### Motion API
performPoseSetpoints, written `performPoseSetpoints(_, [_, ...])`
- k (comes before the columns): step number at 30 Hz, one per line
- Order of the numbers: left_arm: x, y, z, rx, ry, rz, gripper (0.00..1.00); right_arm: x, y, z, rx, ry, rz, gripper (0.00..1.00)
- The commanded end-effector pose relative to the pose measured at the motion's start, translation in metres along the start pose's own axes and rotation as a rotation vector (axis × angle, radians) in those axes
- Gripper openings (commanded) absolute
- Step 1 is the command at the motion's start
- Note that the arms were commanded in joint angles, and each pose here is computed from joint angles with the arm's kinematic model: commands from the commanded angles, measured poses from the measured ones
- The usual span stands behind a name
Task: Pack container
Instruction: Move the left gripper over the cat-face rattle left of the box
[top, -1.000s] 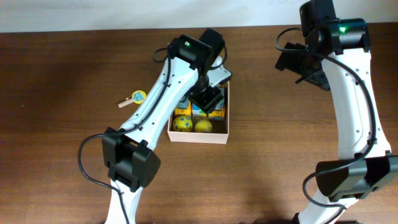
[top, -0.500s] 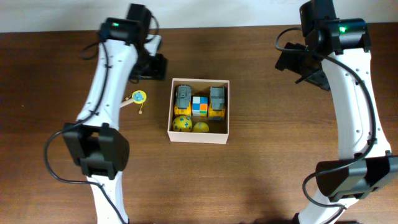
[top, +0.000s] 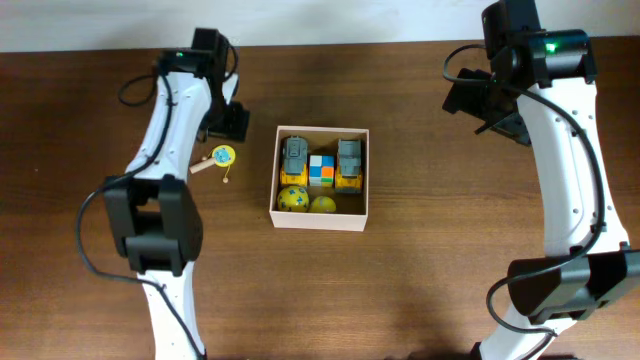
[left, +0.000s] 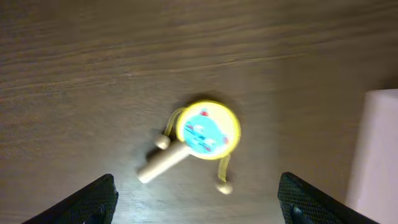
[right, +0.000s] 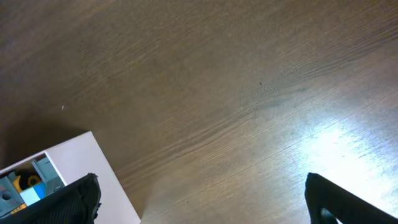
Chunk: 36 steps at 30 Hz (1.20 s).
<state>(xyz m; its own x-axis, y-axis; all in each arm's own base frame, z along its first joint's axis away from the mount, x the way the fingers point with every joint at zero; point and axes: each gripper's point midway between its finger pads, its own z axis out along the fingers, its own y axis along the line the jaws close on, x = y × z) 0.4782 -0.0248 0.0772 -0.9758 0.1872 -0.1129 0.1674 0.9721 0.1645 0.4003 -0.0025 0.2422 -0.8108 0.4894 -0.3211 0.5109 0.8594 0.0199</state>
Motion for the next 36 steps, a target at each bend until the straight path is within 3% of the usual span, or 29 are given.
performPoseSetpoints(1, [0.007, 0.024, 0.027, -0.105, 0.060, 0.081, 0.85, -0.003, -0.003, -0.004, -0.004, -0.012, 0.020, 0.99])
performPoseSetpoints(6, [0.012, 0.033, 0.043, -0.078, 0.084, 0.092, 0.85, -0.003, -0.003, -0.004, -0.004, -0.012, 0.020, 0.99])
performPoseSetpoints(18, [0.037, 0.009, 0.049, 0.276, 0.097, 0.314, 0.84, -0.003, -0.003, -0.004, -0.004, -0.012, 0.020, 0.99])
performPoseSetpoints(27, [0.055, 0.006, 0.080, 0.291, 0.121, 0.356, 0.84, -0.003, -0.003, -0.004, -0.004, -0.012, 0.020, 0.99])
performPoseSetpoints(32, [0.055, 0.004, 0.091, 0.284, 0.108, 0.342, 0.76, -0.003, -0.003, -0.004, -0.004, -0.012, 0.020, 0.99])
performPoseSetpoints(36, [0.055, 0.003, 0.092, 0.278, 0.117, 0.264, 0.62, -0.003, -0.003, -0.004, -0.004, -0.012, 0.020, 0.99])
